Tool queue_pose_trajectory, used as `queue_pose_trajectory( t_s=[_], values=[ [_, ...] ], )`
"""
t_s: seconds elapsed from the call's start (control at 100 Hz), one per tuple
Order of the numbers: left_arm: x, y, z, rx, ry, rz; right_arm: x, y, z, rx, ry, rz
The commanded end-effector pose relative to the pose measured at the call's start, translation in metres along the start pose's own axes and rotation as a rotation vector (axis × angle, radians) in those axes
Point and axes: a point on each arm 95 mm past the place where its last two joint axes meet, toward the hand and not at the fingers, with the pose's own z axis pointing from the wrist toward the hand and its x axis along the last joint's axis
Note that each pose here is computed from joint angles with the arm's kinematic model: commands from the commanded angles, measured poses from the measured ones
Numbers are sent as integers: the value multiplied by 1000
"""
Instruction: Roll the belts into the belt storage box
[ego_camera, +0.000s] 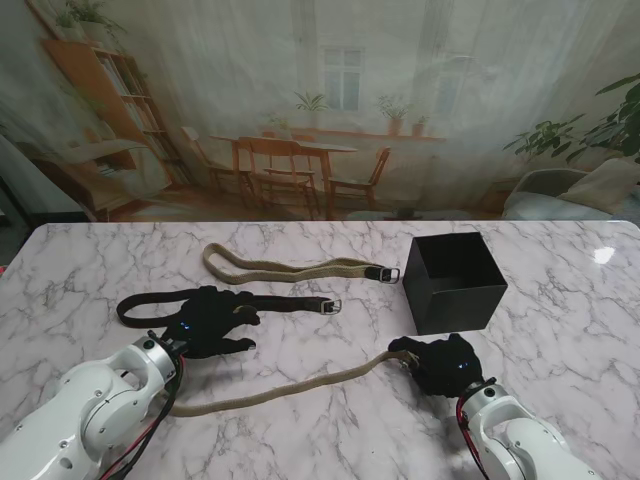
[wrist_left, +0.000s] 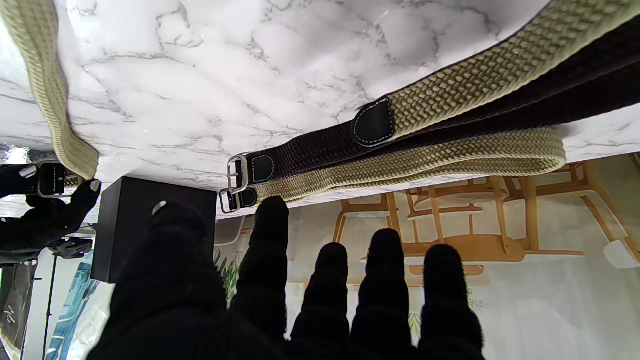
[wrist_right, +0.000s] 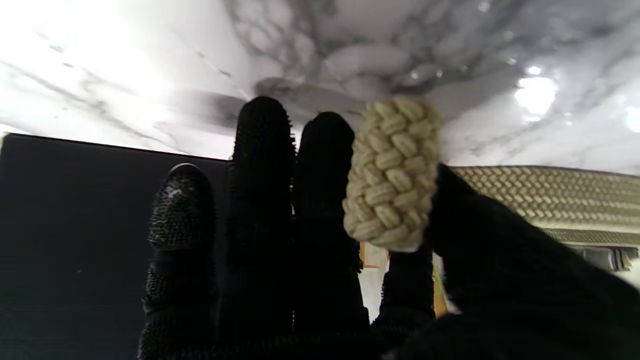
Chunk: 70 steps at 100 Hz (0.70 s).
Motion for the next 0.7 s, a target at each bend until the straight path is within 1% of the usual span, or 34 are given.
queue_pose_trajectory(
  t_s=[0.0,0.29,0.42,0.56,0.65,0.69],
  values=[
    [1,5,0,-16,-3,-11,3,-3,0,1,20,9],
    [2,7,-1,-21,-4,-18,5,-1,1,-15,50,94],
    [2,8,0,-24,0,-20,4,0,0,-11,60,83],
    [3,9,1,-31,3,-23,4,4,-5,76,85,95],
    [3,9,2,-34,3,-26,3,11,-11,162,113,80],
    [3,10,2,-34,3,-28,3,15,-13,214,125,72]
  ],
)
